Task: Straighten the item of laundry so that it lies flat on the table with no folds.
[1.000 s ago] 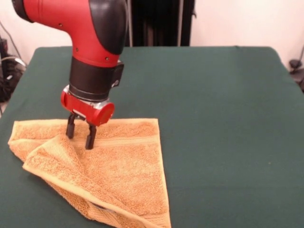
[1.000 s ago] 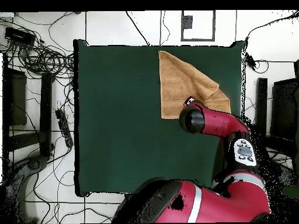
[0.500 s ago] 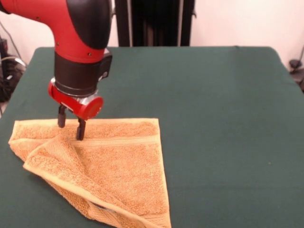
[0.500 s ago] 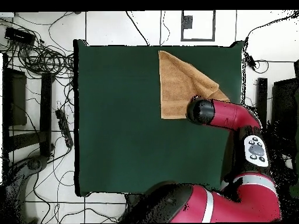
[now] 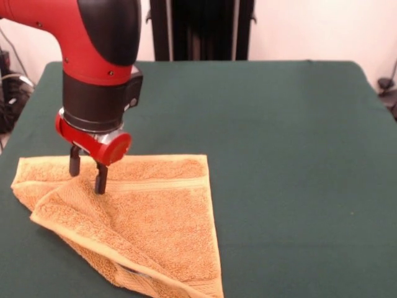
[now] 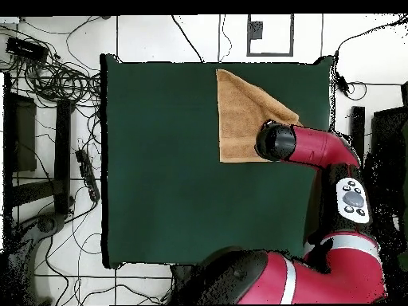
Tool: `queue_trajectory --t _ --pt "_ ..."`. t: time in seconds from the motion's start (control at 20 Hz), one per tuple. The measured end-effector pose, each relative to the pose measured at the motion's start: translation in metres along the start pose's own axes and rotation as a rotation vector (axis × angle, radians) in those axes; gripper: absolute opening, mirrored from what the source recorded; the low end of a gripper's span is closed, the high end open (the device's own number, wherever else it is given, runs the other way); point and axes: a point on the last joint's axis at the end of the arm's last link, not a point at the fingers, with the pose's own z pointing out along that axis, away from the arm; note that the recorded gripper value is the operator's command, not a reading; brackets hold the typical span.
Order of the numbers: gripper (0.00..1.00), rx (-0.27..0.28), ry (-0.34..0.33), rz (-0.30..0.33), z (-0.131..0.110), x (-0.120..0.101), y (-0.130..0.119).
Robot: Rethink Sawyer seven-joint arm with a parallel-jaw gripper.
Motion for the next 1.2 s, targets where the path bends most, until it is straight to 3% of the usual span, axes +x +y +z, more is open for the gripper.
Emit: queue_trajectory --t 0.25,0.8,1.0,1.05,1.2 --pt "1.00 -0.018 -0.001 -0.003 0.000 -0.001 0.010" --pt "1.00 -0.002 -0.030 -0.051 0.003 -0.003 0.009" --pt "1.00 -0.005 -0.101 -0.098 0.007 -0.013 0.012" --pt "1.00 -0.015 -0.165 -0.131 0.012 -0.023 0.015" --pt "1.00 -0.029 -0.236 -0.166 0.017 -0.035 0.019"
